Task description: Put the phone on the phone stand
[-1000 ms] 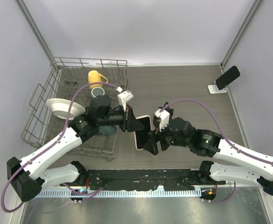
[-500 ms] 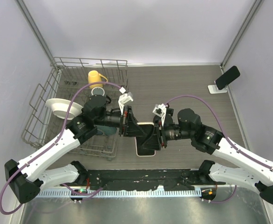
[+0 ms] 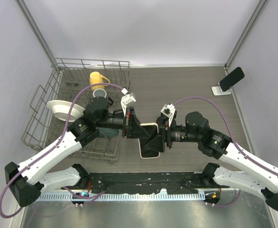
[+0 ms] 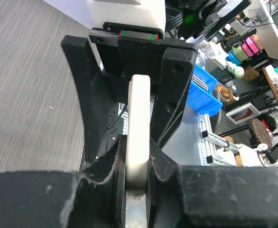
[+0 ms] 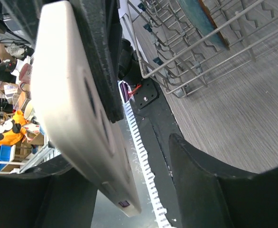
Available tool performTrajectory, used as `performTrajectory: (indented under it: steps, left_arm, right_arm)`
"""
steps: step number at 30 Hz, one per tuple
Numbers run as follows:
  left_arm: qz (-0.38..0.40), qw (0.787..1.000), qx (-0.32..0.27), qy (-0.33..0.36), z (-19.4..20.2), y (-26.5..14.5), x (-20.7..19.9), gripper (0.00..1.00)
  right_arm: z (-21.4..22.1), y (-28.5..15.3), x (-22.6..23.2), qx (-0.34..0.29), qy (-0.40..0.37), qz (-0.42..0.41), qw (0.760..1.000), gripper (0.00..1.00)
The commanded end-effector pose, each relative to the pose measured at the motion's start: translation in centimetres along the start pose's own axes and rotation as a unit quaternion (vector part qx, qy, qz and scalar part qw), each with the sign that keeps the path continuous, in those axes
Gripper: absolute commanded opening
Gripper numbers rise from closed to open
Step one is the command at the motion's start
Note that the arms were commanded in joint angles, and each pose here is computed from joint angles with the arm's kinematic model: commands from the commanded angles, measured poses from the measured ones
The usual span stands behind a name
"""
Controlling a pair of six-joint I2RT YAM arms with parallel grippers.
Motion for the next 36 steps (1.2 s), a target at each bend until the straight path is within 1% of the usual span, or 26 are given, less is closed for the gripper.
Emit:
performTrajectory:
  steps: [1,2,3,5,6,7,8,9,10,11,14,17,19,22,23,25,26,27,28,29,31,32,33,34,35,36]
  left_arm:
    - [0.047,0.998,-0.031,0.033,-1.7,-0.4,-2.6,0.00]
    - [0.049,0.998,-0.032,0.033,-1.8,-0.3,-2.7,0.00]
    - [0.049,0.998,-0.034,0.029,-1.9,-0.3,-2.8,0.00]
    - [0.058,0.997,-0.042,0.029,-2.2,-0.2,-3.0,0.00]
    - [0.062,0.997,-0.045,0.015,-2.1,-0.2,-3.1,0.00]
    - [0.075,0.995,-0.056,0.020,-2.4,-0.1,-3.4,0.00]
    - [0.073,0.995,-0.063,0.012,-2.4,0.0,-3.2,0.00]
    - [0.075,0.995,-0.067,0.007,-2.6,0.1,-3.2,0.00]
    - [0.077,0.995,-0.070,0.001,-2.7,0.1,-3.3,0.02]
    - [0.077,0.995,-0.068,-0.003,-2.6,0.2,-3.2,0.12]
    - [0.074,0.995,-0.065,-0.009,-2.6,0.4,-2.9,0.27]
    - [0.073,0.995,-0.064,-0.007,-2.5,0.4,-2.9,0.34]
    - [0.071,0.995,-0.065,-0.005,-2.5,0.2,-2.9,0.34]
    - [0.070,0.996,-0.062,-0.001,-2.6,0.2,-3.0,0.22]
    - [0.072,0.995,-0.063,0.003,-2.7,0.2,-3.2,0.14]
    - [0.071,0.996,-0.059,0.003,-2.6,0.2,-3.1,0.03]
    - [0.067,0.996,-0.062,0.006,-2.8,0.1,-3.3,0.00]
    - [0.054,0.997,-0.060,0.006,-2.6,0.0,-3.1,0.00]
    - [0.032,0.996,-0.077,0.009,-2.8,-0.1,-2.9,0.00]
    - [0.017,0.995,-0.091,0.019,-3.1,-0.6,-3.4,0.00]
    - [-0.059,0.993,-0.101,0.021,-2.8,-1.2,-2.6,0.00]
    - [-0.100,0.986,-0.131,0.031,-3.6,-1.7,-2.8,0.00]
    - [-0.135,0.982,-0.128,0.039,-3.3,-2.3,-2.6,0.00]
    - [-0.155,0.977,-0.137,0.044,-3.4,-2.8,-2.7,0.00]
    - [-0.190,0.967,-0.163,0.052,-4.1,-3.3,-2.8,0.00]
    - [-0.214,0.961,-0.166,0.051,-3.8,-3.9,-2.8,0.00]
  right_arm:
    - [-0.4,-0.1,0.1,-0.016,-0.006,-0.009,1.000,0.58]
    - [-0.3,0.1,0.0,-0.011,-0.003,-0.020,1.000,0.54]
    - [-0.6,0.2,0.2,-0.022,-0.008,-0.033,0.999,0.46]
    - [-0.6,0.4,0.4,-0.033,-0.004,-0.054,0.998,0.37]
    - [-0.6,0.5,0.5,-0.040,-0.002,-0.062,0.997,0.28]
    - [-0.3,0.7,0.3,-0.045,0.001,-0.068,0.997,0.23]
    - [-0.6,0.8,0.6,-0.060,0.003,-0.081,0.995,0.16]
    - [-0.6,0.9,0.5,-0.063,0.006,-0.086,0.994,0.01]
    - [-0.4,1.0,0.5,-0.064,0.010,-0.088,0.994,0.01]
    - [-0.5,1.1,0.5,-0.070,0.010,-0.092,0.993,0.01]
    - [-0.5,1.3,0.2,-0.080,0.014,-0.085,0.993,0.01]
    - [-0.6,1.2,0.3,-0.088,0.010,-0.082,0.993,0.01]
    - [-0.7,1.2,0.3,-0.089,0.008,-0.083,0.993,0.01]
    - [-0.7,1.3,0.3,-0.087,0.008,-0.082,0.993,0.01]
    - [-0.7,1.3,0.3,-0.085,0.009,-0.082,0.993,0.01]
    - [-0.8,1.2,0.3,-0.086,0.009,-0.079,0.993,0.01]
    - [-0.7,1.2,0.2,-0.078,0.013,-0.072,0.994,0.01]
    - [-0.9,1.1,0.2,-0.077,0.009,-0.062,0.995,0.11]
    - [-0.9,1.2,-0.3,-0.076,0.004,-0.030,0.997,0.27]
    - [0.1,1.1,-0.9,-0.040,0.018,0.003,0.999,0.49]
    - [0.0,0.6,-1.3,-0.026,0.006,0.042,0.999,0.59]
    - [0.7,0.2,-1.8,-0.007,0.014,0.084,0.996,0.66]
    - [0.6,-0.3,-1.8,-0.010,0.011,0.101,0.995,0.68]
    - [0.7,-0.6,-1.9,-0.007,0.008,0.118,0.993,0.70]
    - [1.1,-1.0,-2.5,0.002,0.010,0.161,0.987,0.71]
    - [0.9,-1.5,-2.5,-0.003,0.010,0.186,0.982,0.72]
Point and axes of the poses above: each gripper's point midway between its finger pads, its own y axis out along the fingers, its own x axis along the line the jaws close on, z = x × y, the point moved 10 cm from there along -y, back along the fingers, and after that the axes turned 9 degrees about -y, right-handed, at the moved point
